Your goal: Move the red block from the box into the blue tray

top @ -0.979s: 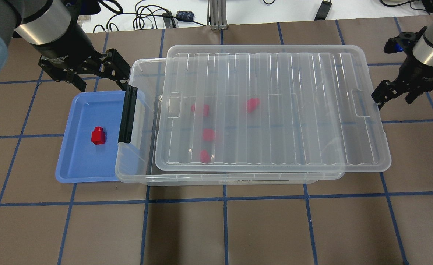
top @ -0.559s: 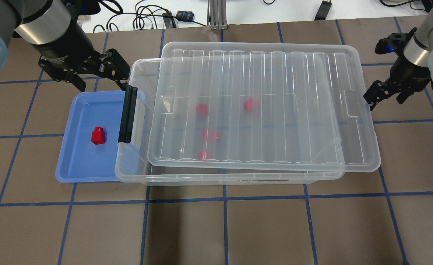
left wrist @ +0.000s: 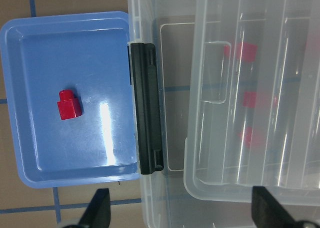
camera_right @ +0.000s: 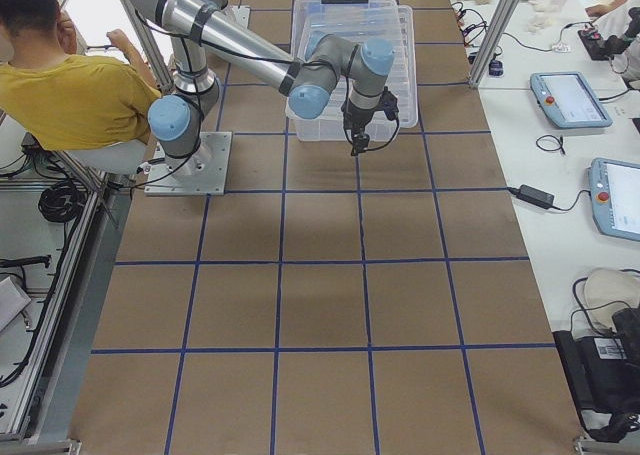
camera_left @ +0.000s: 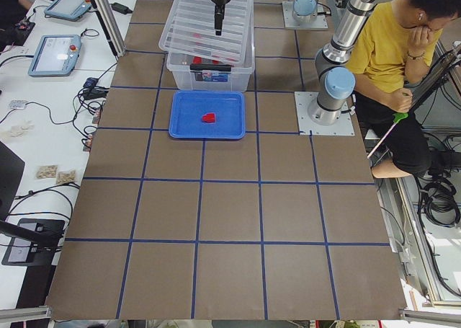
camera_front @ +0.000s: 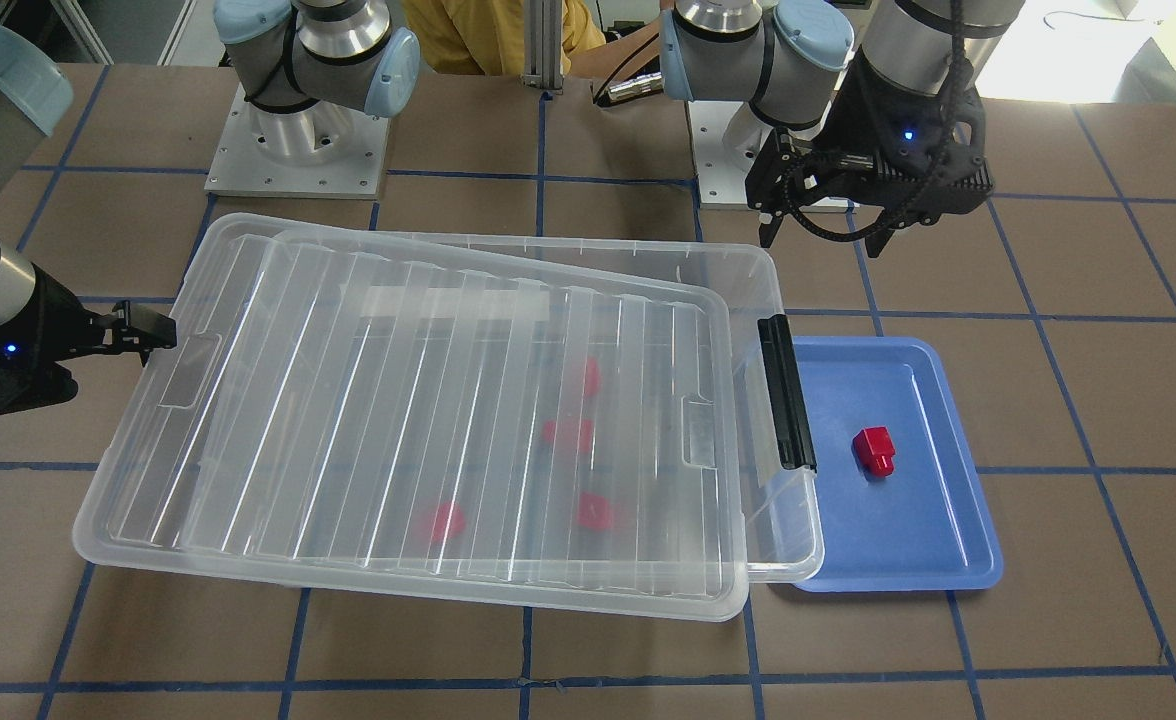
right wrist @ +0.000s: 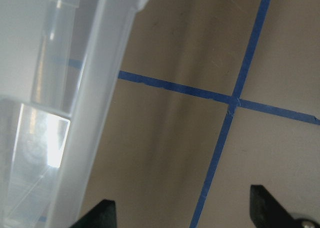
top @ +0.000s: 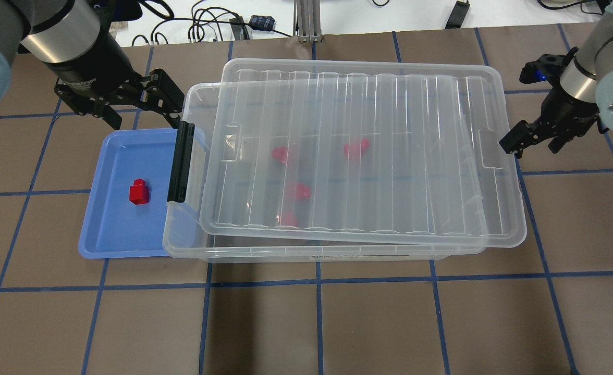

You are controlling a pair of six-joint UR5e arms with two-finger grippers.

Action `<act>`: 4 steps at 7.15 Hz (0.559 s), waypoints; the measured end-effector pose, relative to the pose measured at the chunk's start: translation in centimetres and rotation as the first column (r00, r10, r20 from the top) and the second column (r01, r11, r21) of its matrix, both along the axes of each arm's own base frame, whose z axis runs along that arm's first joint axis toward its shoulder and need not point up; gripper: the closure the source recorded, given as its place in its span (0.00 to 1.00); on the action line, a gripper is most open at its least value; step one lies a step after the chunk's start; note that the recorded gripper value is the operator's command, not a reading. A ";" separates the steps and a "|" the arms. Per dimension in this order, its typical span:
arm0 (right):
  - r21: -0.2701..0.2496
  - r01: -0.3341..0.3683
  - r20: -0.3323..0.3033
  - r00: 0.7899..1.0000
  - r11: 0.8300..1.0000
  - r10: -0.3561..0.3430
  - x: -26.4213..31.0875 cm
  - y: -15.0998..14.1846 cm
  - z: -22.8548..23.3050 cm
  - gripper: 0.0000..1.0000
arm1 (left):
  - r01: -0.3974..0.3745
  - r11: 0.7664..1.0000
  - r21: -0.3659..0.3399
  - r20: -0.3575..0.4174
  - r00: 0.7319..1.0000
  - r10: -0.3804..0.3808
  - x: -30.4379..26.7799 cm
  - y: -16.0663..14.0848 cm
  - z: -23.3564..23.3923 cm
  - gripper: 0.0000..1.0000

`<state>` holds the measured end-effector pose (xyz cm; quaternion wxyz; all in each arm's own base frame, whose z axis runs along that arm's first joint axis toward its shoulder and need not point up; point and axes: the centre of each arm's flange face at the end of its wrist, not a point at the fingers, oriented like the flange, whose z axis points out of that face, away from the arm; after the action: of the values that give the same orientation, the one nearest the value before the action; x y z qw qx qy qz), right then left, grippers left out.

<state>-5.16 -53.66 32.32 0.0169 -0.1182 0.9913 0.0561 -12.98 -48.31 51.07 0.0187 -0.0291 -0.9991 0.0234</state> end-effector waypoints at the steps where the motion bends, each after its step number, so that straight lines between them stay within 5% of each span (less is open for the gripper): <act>1: -0.002 0.000 0.007 1.000 1.000 0.000 0.1 0.0 0.0 0.00 | 0.000 1.000 0.000 0.000 1.000 0.000 0.0 0.0 0.0 0.00; 4: -0.005 -0.016 0.024 1.000 1.000 0.016 1.6 -0.1 0.0 0.00 | 0.000 1.000 0.000 0.000 1.000 0.000 0.0 0.0 0.0 0.00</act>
<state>-3.61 -53.79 32.32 0.0281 -0.1267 0.9902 0.0523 -12.98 -48.31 51.07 0.0187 -0.0291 -0.9991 0.0233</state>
